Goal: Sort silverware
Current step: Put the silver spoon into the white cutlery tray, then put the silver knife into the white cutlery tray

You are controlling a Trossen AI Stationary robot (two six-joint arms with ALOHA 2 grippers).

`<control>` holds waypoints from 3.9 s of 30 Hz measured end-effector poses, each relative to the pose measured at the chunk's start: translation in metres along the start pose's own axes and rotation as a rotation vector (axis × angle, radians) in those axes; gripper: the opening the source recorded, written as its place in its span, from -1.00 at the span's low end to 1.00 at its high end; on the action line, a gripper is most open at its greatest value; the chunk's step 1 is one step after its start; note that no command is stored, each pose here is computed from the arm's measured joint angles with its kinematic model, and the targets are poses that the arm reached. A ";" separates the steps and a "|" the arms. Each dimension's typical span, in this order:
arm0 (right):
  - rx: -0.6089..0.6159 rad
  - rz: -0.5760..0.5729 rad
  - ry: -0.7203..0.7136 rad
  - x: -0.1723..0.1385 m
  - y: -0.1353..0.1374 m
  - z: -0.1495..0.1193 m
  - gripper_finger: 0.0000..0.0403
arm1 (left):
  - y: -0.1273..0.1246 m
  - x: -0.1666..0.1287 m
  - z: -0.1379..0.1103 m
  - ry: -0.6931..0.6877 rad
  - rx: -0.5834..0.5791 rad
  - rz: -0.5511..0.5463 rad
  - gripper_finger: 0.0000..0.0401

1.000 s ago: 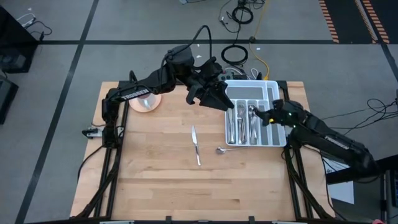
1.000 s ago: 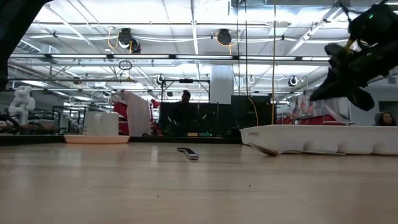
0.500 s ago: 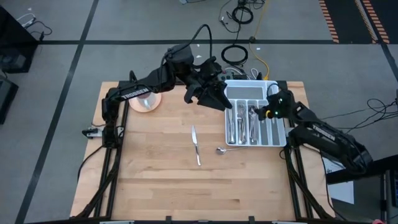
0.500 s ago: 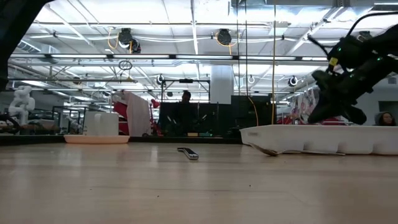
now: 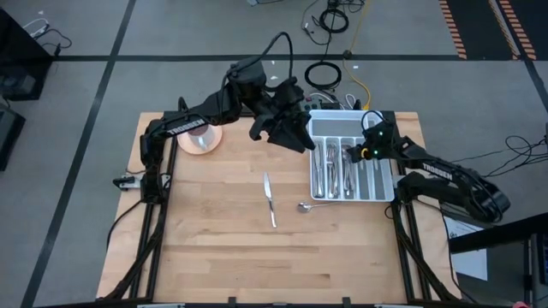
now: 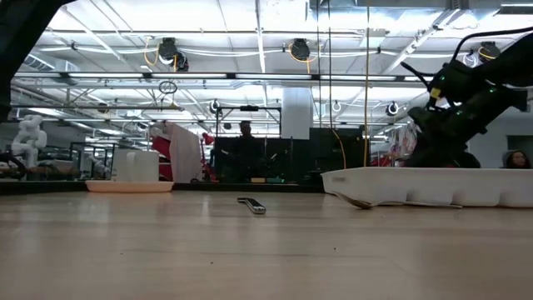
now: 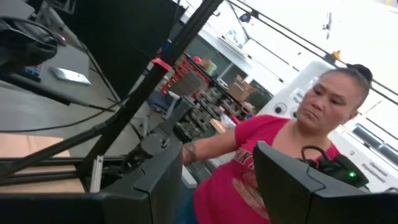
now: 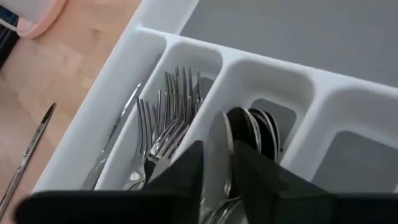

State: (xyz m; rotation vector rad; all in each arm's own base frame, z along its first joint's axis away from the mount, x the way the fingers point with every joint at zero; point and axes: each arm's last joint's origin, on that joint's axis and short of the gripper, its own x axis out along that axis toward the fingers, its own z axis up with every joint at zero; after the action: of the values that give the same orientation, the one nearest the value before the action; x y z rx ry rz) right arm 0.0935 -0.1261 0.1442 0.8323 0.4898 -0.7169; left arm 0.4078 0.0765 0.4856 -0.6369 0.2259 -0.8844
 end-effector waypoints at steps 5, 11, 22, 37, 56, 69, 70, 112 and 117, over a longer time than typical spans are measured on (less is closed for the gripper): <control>-0.070 0.041 -0.043 -0.004 0.004 0.004 -0.36 | 0.000 0.000 0.000 0.008 0.004 -0.009 -0.01; -0.235 0.212 -0.265 -0.048 0.043 0.049 -0.31 | -0.034 -0.008 0.003 0.029 0.069 -0.049 -0.01; -0.489 0.125 -0.434 -0.164 0.104 0.091 -0.31 | -0.021 -0.053 -0.099 0.803 -0.027 0.939 -0.01; -0.472 0.111 -0.354 -0.176 0.102 0.075 -0.31 | 0.060 0.024 -0.204 1.224 0.370 0.696 -0.01; -0.479 0.115 -0.365 -0.182 0.103 0.069 -0.31 | 0.136 0.057 -0.308 1.453 1.010 0.397 -0.01; -0.474 0.120 -0.377 -0.182 0.103 0.070 -0.31 | 0.176 0.055 -0.343 1.446 0.901 0.222 -0.43; -0.472 0.121 -0.380 -0.182 0.104 0.071 -0.31 | 0.178 0.054 -0.345 1.441 0.883 0.207 -0.56; -0.567 0.445 0.268 -0.043 0.158 0.032 -0.24 | -0.040 0.021 -0.158 0.466 0.432 1.264 -1.00; -0.692 0.353 0.310 -0.005 0.199 -0.003 -0.30 | -0.101 0.000 -0.143 0.223 0.459 1.270 -1.00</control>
State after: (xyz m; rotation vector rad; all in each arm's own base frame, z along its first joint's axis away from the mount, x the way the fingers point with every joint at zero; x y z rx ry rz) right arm 0.2361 -0.0295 0.2435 0.3527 0.7862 -0.0631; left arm 0.2798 -0.0306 0.4327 0.1055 0.5247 0.2415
